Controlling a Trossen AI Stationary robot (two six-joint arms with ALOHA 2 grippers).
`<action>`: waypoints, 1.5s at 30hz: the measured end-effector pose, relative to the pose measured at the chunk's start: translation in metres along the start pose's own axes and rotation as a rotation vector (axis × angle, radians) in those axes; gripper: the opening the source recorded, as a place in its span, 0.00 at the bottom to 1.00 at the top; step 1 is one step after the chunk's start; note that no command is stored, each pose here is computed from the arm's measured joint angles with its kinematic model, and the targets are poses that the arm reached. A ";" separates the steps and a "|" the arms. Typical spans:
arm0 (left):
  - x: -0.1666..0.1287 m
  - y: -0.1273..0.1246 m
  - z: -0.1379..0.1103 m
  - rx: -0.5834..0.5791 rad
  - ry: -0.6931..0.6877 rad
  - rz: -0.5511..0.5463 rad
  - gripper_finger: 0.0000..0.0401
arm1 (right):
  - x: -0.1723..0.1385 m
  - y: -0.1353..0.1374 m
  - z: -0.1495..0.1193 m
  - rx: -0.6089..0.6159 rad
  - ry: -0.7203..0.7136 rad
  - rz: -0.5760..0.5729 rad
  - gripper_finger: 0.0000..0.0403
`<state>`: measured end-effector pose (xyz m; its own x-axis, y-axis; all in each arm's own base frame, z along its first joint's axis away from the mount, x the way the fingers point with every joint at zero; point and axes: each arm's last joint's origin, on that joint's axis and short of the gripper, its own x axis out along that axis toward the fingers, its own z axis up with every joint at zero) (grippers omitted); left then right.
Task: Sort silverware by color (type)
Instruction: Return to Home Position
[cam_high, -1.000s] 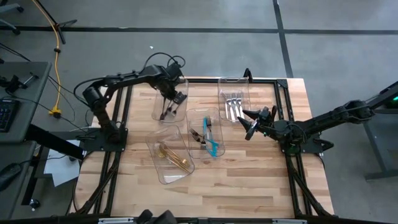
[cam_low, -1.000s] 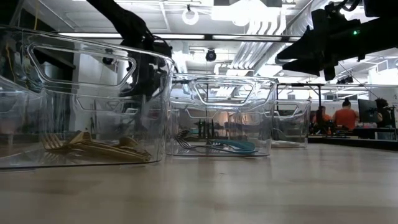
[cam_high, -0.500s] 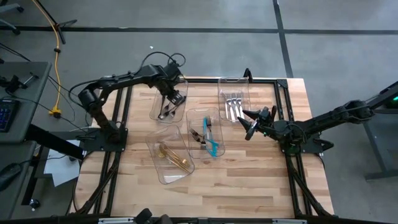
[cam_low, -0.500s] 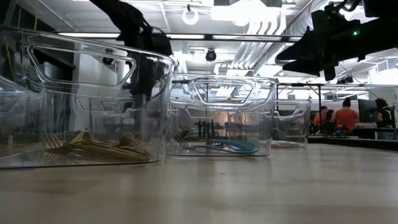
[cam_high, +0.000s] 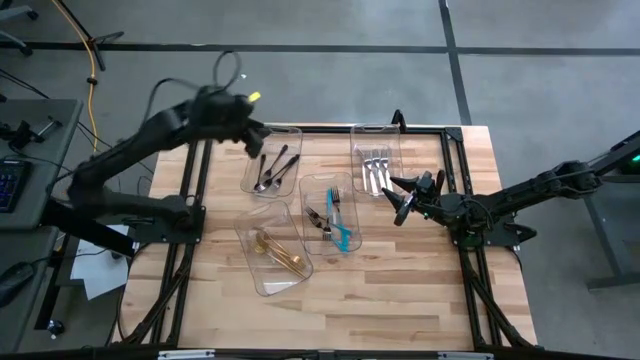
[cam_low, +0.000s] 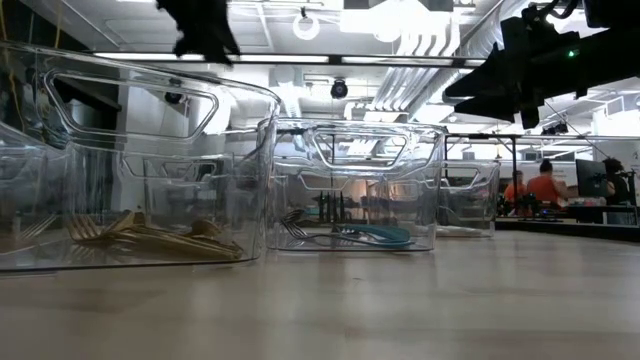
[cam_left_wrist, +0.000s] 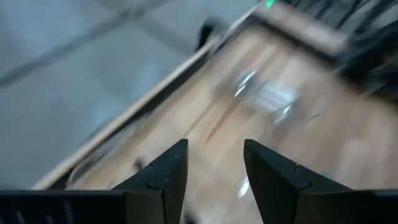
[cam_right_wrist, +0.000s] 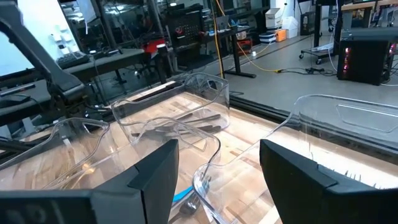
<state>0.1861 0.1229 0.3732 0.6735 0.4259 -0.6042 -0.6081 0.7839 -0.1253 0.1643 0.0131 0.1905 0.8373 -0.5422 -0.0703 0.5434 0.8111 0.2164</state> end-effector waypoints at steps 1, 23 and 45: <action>-0.010 -0.005 -0.004 0.015 -0.062 -0.031 0.37 | 0.000 0.000 0.000 0.000 0.000 0.000 0.55; -0.005 -0.073 -0.159 0.315 -0.763 -0.636 0.36 | 0.000 0.000 0.000 0.004 -0.005 -0.013 0.55; 0.001 -0.037 -0.214 0.385 -0.870 -0.618 0.36 | 0.000 -0.001 -0.002 0.012 0.013 -0.007 0.55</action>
<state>0.1190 -0.0027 0.2087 0.9682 -0.0309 0.2481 -0.0015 0.9916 0.1293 0.1640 0.0130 0.1887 0.8343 -0.5448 -0.0848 0.5485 0.8046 0.2276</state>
